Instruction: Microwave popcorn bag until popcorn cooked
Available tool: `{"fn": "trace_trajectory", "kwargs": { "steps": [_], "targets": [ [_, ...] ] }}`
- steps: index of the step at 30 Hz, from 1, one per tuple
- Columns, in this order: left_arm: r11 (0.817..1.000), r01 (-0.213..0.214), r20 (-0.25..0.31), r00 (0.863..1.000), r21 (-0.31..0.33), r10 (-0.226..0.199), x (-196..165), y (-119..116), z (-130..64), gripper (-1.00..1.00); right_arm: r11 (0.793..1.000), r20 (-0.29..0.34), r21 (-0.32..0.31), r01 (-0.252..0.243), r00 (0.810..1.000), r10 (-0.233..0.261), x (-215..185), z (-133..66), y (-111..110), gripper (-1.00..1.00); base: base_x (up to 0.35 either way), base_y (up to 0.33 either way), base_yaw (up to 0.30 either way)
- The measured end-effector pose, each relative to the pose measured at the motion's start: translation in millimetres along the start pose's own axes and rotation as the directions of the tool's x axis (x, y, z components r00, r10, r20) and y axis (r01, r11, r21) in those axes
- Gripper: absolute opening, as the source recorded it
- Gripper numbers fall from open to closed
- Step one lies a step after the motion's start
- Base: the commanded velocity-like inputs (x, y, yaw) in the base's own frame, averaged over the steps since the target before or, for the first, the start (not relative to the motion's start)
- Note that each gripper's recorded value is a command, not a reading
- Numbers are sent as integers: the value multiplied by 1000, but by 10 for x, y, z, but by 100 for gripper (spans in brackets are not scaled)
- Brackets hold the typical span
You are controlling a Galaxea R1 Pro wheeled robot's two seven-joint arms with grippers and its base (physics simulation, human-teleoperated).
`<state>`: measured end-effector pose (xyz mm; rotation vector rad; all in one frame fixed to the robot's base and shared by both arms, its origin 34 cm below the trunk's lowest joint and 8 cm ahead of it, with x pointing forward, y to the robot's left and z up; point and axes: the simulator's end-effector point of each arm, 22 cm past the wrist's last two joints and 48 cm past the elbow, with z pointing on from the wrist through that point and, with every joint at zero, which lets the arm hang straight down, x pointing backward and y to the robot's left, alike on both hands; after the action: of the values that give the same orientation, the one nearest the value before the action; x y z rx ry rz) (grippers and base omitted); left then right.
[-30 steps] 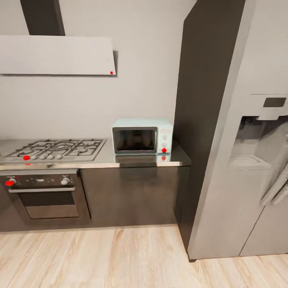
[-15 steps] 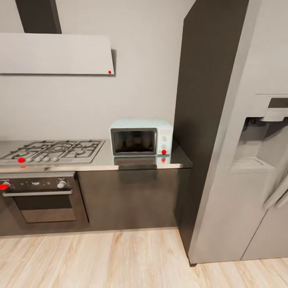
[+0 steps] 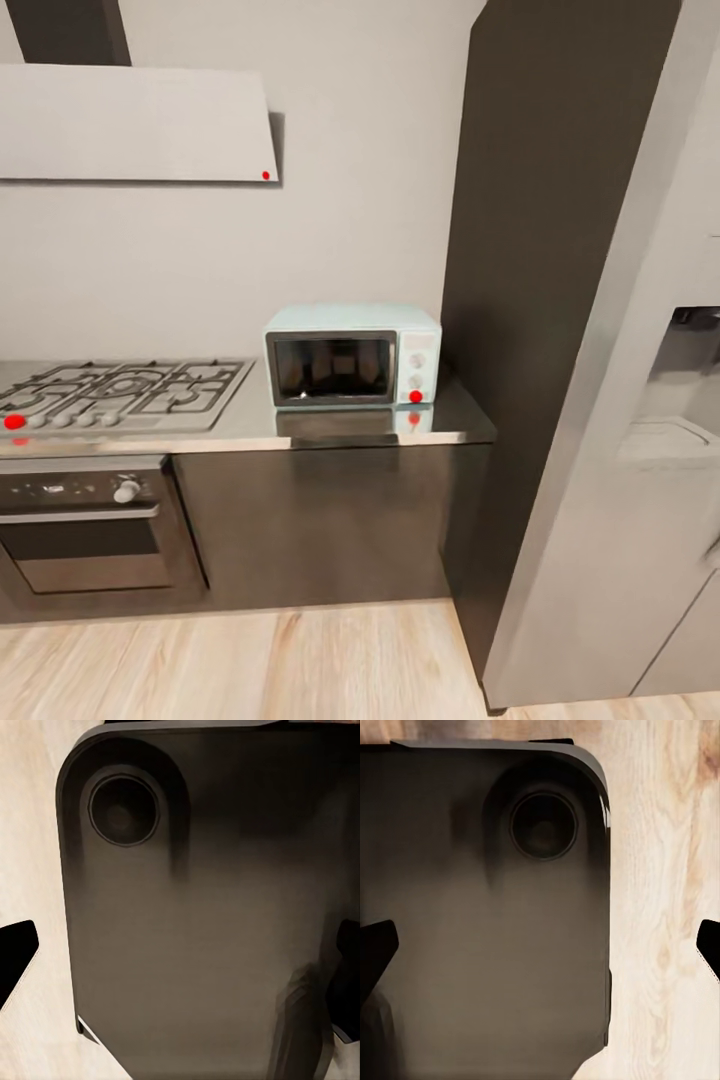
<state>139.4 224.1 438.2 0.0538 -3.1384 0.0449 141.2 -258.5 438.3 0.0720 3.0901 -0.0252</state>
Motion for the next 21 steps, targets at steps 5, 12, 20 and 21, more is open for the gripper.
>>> {"fn": "trace_trajectory", "kwargs": {
  "steps": [5, 12, 20, 21],
  "targets": [
    [1000, 0, 0, 1000, 0, 0, -3, 0, 0, 100, 1000, 0, 0, 0, 1000, 0, 1, 0, -1, 100, 322, 0, 0],
    [1000, 1, 0, 1000, -1, -1, -2, 2, 0, 100, 1000, 0, 0, 0, 1000, 0, 1, 0, 0, 100, 322, 0, 0],
    [1000, 1, 1, 1000, -1, -1, -4, 1, 0, 100, 1000, 0, 0, 1, 1000, -1, 0, 0, 1, 100, 315, 0, 0],
    [1000, 1, 1, 1000, 0, -1, -5, 1, 0, 100, 1000, 0, 0, 1, 1000, -1, 1, 0, 1, 100, 184, 0, 0]
  ]
}}
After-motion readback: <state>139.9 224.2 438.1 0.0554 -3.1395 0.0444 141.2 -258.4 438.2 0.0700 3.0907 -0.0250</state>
